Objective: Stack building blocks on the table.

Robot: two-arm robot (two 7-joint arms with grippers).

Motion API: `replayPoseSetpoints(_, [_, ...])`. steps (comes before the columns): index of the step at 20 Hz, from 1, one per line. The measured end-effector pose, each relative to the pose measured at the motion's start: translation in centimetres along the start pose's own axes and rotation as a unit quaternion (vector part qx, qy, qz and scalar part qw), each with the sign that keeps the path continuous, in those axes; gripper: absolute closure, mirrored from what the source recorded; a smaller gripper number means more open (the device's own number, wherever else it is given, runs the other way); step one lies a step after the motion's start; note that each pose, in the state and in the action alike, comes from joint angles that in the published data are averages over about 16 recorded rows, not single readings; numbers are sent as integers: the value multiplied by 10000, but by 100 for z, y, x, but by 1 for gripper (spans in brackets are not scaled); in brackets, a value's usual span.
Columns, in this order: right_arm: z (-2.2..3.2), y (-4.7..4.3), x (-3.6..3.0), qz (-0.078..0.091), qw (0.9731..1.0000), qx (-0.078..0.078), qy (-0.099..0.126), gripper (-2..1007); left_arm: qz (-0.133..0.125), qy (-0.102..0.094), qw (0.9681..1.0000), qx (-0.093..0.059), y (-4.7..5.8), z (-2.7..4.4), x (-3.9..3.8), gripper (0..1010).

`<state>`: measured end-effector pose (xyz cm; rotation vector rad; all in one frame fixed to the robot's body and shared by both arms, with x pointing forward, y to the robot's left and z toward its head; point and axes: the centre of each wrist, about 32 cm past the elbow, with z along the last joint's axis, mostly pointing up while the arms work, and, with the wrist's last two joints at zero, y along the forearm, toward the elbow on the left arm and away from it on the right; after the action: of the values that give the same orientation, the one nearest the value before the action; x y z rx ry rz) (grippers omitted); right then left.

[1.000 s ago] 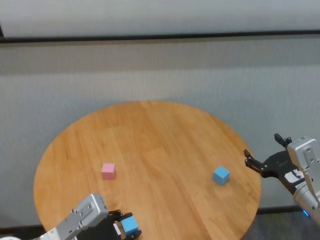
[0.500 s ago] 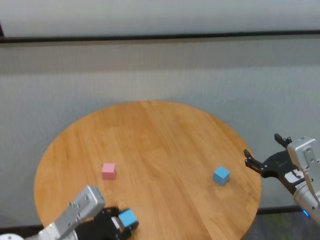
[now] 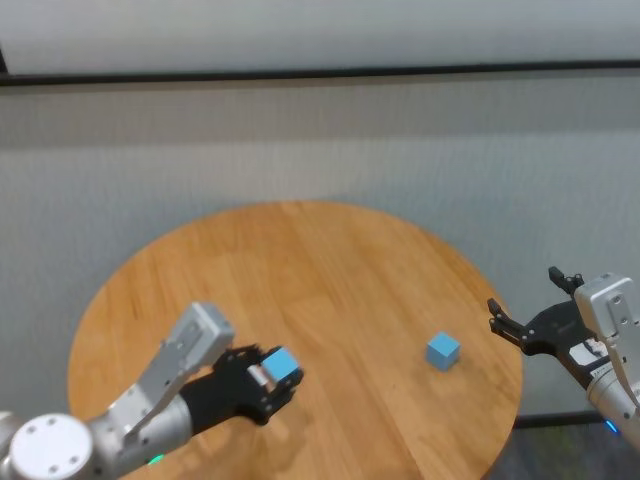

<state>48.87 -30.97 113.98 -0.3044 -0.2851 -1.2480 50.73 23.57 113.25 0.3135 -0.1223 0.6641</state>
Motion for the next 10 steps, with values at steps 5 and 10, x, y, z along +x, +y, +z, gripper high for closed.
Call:
replayPoseSetpoints(5, [0,0,0,0,10000,0,0,0,43,25,9999,-107,-219,129,37,614])
replayPoseSetpoints(10, [0,0,0,0,10000,0,0,0,58,96,9999,-125,-435,194,70,614])
